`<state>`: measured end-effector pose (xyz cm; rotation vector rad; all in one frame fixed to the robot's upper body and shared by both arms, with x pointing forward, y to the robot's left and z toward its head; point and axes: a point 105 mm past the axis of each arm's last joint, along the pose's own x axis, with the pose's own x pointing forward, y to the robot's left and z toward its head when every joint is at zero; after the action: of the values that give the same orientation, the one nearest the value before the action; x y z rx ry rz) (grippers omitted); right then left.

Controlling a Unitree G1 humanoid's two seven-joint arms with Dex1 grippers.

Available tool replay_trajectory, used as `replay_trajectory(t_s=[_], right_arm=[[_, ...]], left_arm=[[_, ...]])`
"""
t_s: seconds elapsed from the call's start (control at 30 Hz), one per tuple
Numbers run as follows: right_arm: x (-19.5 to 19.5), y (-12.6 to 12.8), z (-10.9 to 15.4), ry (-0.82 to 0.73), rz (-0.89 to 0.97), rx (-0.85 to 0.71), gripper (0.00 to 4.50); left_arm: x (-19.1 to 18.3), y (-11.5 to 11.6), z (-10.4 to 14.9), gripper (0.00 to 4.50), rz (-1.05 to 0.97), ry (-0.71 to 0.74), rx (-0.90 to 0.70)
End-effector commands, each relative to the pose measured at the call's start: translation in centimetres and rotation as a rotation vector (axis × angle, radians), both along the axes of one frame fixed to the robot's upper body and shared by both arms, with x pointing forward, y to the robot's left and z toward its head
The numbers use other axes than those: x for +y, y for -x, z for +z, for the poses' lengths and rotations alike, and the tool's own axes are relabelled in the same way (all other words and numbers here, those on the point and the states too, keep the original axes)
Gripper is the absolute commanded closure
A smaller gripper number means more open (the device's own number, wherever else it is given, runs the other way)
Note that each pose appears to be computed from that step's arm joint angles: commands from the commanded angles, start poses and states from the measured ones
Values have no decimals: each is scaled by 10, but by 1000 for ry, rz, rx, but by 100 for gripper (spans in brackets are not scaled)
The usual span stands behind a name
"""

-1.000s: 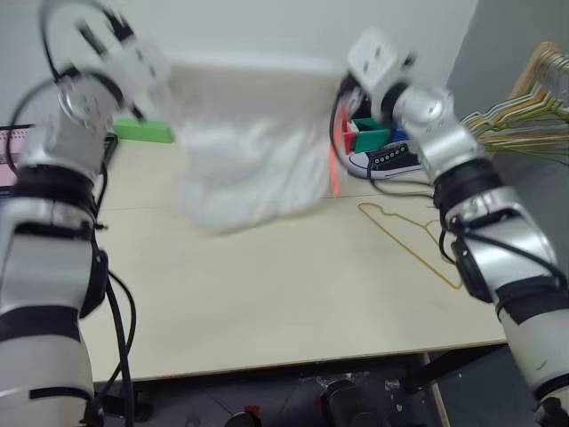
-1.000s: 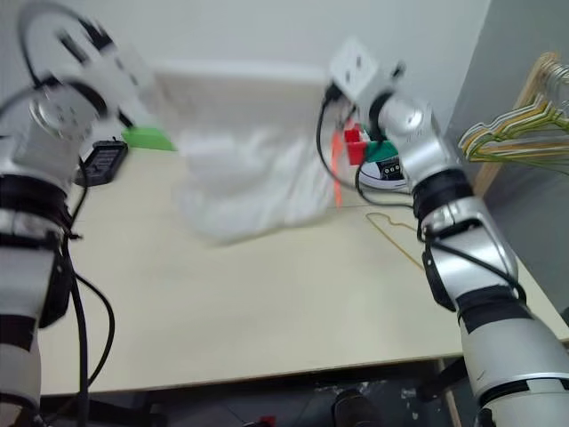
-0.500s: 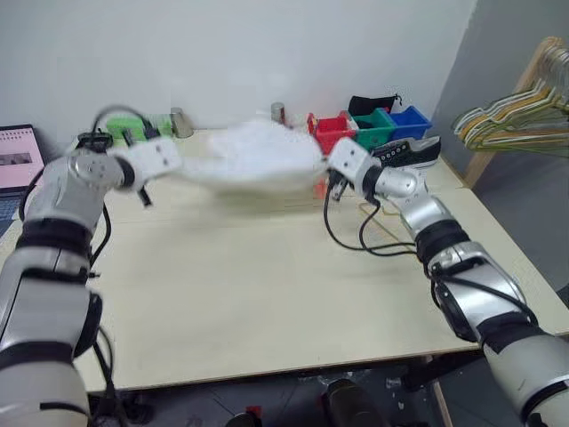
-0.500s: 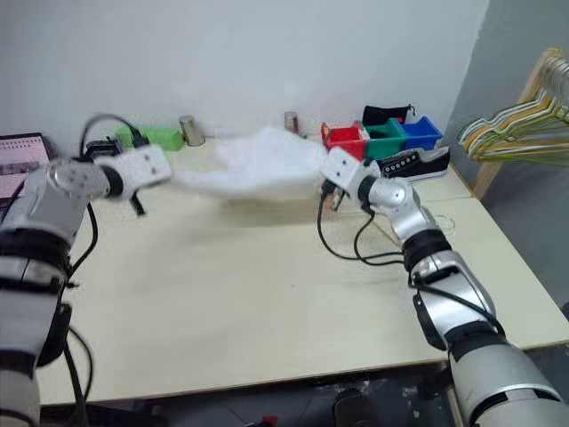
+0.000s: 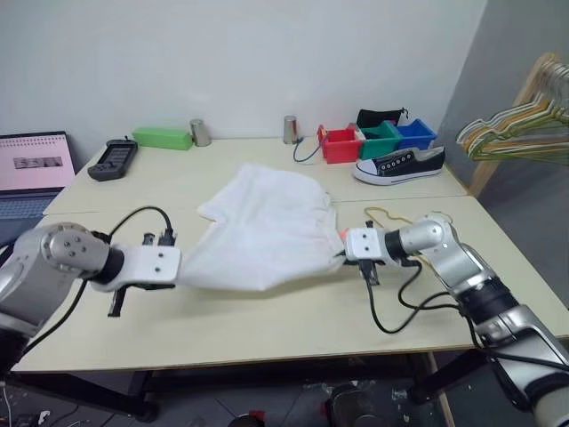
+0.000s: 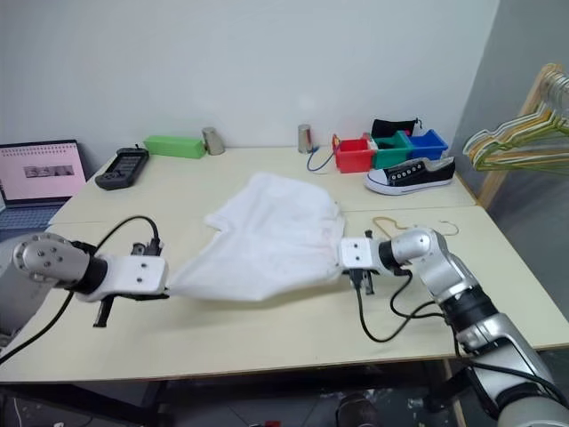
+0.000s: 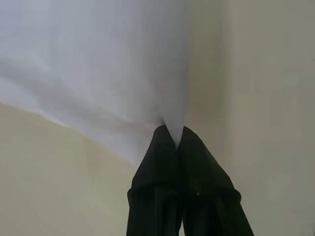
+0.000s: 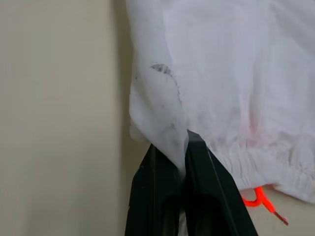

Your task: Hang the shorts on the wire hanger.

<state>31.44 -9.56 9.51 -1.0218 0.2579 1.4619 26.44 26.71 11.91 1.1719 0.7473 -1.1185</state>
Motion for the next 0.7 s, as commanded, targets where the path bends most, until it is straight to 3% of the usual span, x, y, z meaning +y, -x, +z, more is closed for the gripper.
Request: replay_trajectory(t_s=[0.03,0.27,0.53,0.7], right_arm=[[8,20,12,-13,55,18,448],[6,45,4,-1,40,141,448],[0,77,-1,36,83,292,448],[-1,82,-5,37,68,342,448]], left_arm=[[-7,7,5,450,-20,18,-13],[-14,30,-16,450,-45,38,90],[-21,31,-18,450,-58,43,99],[-22,34,-19,450,-63,45,118]])
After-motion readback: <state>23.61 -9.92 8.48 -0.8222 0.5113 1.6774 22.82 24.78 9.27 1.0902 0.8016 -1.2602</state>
